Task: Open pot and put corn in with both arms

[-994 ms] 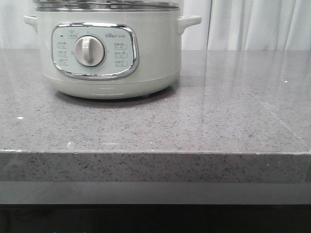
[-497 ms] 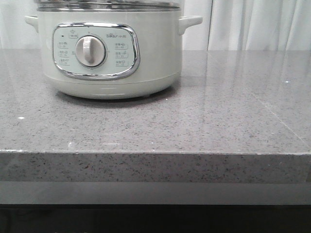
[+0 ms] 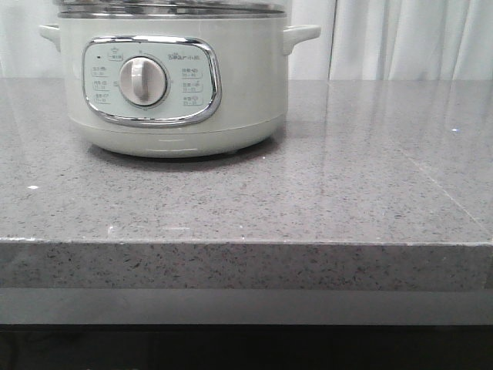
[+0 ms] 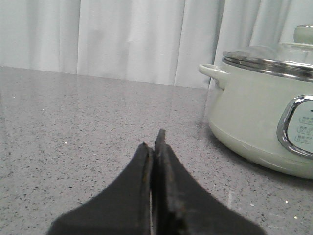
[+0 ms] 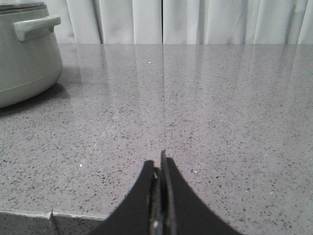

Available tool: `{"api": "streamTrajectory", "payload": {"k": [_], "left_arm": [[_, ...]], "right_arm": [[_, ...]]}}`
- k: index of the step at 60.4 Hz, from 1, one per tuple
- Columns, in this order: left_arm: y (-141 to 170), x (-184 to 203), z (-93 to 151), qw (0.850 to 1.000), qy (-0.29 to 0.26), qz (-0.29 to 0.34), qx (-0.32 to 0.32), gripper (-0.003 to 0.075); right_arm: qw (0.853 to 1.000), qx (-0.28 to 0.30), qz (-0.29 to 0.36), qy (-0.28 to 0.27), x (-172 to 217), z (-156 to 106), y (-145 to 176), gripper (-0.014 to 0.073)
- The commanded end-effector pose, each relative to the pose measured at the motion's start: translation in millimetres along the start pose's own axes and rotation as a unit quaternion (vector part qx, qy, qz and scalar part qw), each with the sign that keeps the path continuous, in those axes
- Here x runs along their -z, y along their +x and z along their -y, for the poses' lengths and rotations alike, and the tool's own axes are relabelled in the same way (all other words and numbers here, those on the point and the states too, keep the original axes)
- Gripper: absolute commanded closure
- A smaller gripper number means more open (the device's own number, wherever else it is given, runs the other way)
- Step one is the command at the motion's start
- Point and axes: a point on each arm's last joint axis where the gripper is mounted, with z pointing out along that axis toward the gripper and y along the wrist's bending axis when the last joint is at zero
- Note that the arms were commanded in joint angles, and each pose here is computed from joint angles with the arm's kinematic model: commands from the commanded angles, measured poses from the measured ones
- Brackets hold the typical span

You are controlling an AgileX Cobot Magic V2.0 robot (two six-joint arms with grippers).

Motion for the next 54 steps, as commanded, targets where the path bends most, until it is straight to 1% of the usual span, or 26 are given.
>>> {"api": "streamTrajectory", "payload": {"k": [1, 20, 31, 45, 54], "left_arm": [[-5.5, 1.3, -0.4, 0.999, -0.001, 0.045, 0.004, 0.0741], [-5.5, 1.3, -0.4, 0.999, -0.001, 0.045, 0.004, 0.0741], [-5.5, 1.3, -0.4, 0.999, -0.001, 0.045, 0.004, 0.0741], [-5.5, 1.3, -0.4, 0.999, -0.001, 0.045, 0.004, 0.0741], [-5.5, 1.3, -0.4, 0.999, -0.001, 0.045, 0.004, 0.0741]], "right_arm": [[0.999, 0.0, 0.053, 0.004, 2.8, 0.2, -11.9, 0.0715], [0.998, 0.001, 0.057, 0.004, 2.9, 0.3, -12.7, 0.0715], [0.997, 0.026, 0.074, 0.006, 3.3, 0.4, -15.7, 0.0715], [0.996, 0.003, 0.09, 0.005, 3.8, 0.4, -18.6, 0.0715], [0.996, 0.013, 0.091, 0.009, 3.8, 0.7, -18.7, 0.0715]]}}
